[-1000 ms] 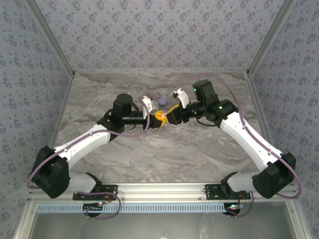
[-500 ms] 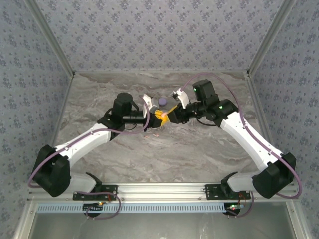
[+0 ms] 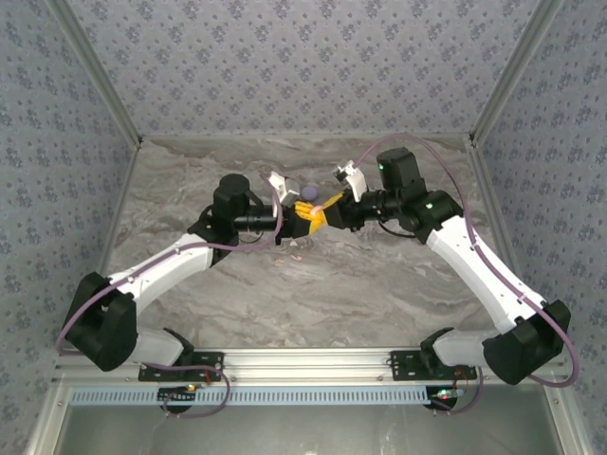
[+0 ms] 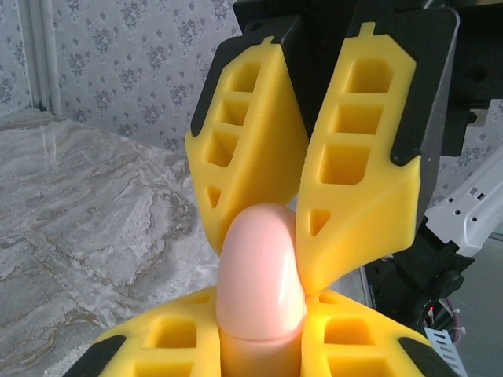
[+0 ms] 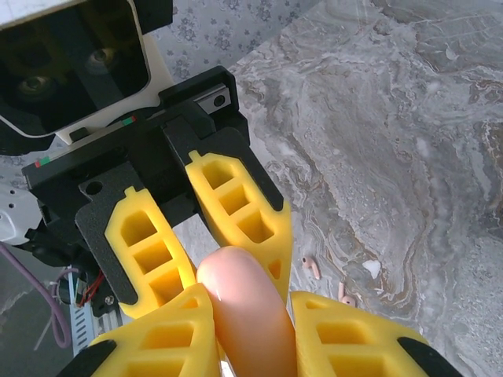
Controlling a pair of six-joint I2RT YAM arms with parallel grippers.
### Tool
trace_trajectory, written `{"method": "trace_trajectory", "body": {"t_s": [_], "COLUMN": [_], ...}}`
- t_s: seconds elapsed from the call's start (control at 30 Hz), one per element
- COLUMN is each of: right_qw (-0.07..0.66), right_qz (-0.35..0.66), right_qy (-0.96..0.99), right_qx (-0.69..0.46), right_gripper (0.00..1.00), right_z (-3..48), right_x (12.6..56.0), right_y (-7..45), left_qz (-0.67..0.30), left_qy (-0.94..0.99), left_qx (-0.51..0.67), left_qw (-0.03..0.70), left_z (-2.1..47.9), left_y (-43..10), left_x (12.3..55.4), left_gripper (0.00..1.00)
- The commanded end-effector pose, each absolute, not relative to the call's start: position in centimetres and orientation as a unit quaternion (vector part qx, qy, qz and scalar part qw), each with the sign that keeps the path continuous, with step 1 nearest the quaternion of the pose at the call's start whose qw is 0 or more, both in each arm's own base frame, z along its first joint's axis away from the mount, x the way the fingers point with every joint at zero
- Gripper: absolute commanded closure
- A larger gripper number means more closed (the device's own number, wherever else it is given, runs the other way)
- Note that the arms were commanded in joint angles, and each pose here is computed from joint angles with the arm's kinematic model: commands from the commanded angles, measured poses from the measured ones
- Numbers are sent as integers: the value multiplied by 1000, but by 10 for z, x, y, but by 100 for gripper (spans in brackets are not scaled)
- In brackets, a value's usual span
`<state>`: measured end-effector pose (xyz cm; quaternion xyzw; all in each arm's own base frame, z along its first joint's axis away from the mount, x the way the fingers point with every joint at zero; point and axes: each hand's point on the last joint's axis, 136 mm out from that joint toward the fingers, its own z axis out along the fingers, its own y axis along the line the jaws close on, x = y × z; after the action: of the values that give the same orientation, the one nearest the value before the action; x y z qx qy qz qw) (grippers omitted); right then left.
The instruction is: Insert wireless bluetooth earbuds into charging case
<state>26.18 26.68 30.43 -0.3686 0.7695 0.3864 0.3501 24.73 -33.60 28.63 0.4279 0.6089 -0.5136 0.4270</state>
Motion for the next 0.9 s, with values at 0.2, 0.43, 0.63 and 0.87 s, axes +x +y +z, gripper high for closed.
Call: {"method": "trace_trajectory", "body": {"t_s": [0.2, 0.43, 0.63, 0.87], "right_qw": [360, 362, 364, 367], "right_qz": [420, 421, 420, 419], "right_qy": [751, 750, 751, 750], "right_qx": [-361, -359, -358, -355], "right_gripper": [87, 87, 87, 87], "right_z": [325, 327, 327, 329], "right_x": [253, 254, 255, 256], "right_y": [266, 265, 264, 262], "left_qz": [-507, -508, -509, -510], "left_qy": [608, 608, 608, 606], "left_qx": [410, 408, 408, 408], "left_qw": [453, 454, 454, 453], "left_z": [297, 297, 297, 297], "left_y": [-335, -335, -336, -336], "left_x": [260, 262, 262, 262], "left_gripper": [80, 76, 72, 68]}}
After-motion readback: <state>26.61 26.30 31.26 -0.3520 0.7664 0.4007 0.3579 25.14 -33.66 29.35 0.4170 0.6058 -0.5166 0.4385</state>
